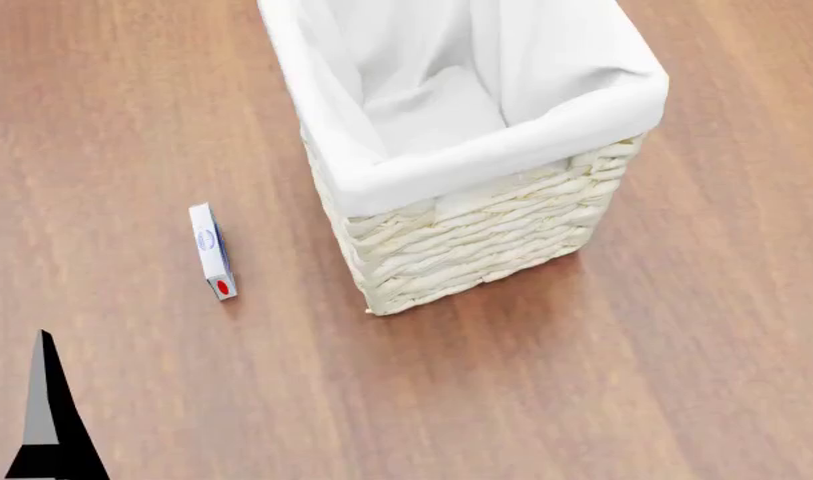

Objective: Pick up the alphabet soup and the cream cheese box, and put them in the basket.

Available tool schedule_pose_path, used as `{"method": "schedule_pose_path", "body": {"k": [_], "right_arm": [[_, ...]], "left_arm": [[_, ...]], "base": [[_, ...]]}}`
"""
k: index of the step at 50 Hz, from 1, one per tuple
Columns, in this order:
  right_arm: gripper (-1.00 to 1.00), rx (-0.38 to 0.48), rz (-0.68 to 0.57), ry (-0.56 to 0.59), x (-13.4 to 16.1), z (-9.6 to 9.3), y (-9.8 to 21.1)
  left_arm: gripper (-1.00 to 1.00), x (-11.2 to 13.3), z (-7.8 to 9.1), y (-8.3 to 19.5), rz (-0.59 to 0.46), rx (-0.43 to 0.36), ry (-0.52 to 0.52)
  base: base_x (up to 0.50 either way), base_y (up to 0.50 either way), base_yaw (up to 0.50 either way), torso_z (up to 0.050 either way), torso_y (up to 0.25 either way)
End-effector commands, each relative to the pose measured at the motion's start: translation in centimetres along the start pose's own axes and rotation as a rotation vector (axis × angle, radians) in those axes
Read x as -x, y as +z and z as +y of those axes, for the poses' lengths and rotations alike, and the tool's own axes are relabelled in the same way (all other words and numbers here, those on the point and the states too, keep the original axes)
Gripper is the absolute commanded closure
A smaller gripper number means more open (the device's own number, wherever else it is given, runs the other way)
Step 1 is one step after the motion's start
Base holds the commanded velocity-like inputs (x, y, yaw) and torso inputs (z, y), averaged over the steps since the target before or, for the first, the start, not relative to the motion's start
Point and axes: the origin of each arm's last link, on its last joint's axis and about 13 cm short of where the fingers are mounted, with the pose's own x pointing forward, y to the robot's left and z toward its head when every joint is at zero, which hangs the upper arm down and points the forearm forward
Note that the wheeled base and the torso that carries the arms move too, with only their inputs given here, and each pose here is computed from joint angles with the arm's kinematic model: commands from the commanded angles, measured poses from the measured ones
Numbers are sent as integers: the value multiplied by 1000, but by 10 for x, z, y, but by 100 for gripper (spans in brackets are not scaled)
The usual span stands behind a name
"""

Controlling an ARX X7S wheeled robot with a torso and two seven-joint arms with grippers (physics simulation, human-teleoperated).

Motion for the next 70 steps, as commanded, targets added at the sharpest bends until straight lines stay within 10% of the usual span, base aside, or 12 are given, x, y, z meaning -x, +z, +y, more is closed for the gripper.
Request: {"method": "schedule_pose_path", "body": {"k": [1,19,28,34,51,70], "right_arm": [[100,81,-121,-58,1,-5,12],[100,142,-376,-171,14,-15,47],[100,245,-741,-288,17,-36,111],[100,244,-1053,-224,28,-26,170],[100,285,-1351,-23,37,-6,258],[100,199,-949,211,-58,9,351]], "left_arm": [[-100,0,0,0,-1,1,-2],[-100,-1,1,-1,2,-4,0],[-100,0,-1,0,0,-8,-9],[-100,1,-2,2,-4,-8,-18],[-100,3,-3,4,-7,-6,-33],[-100,4,-4,6,-8,6,-42]], "base": [[0,0,0,0,0],[0,0,0,0,0],[0,0,0,0,0],[0,0,0,0,0],[0,0,0,0,0],[0,0,0,0,0]]}}
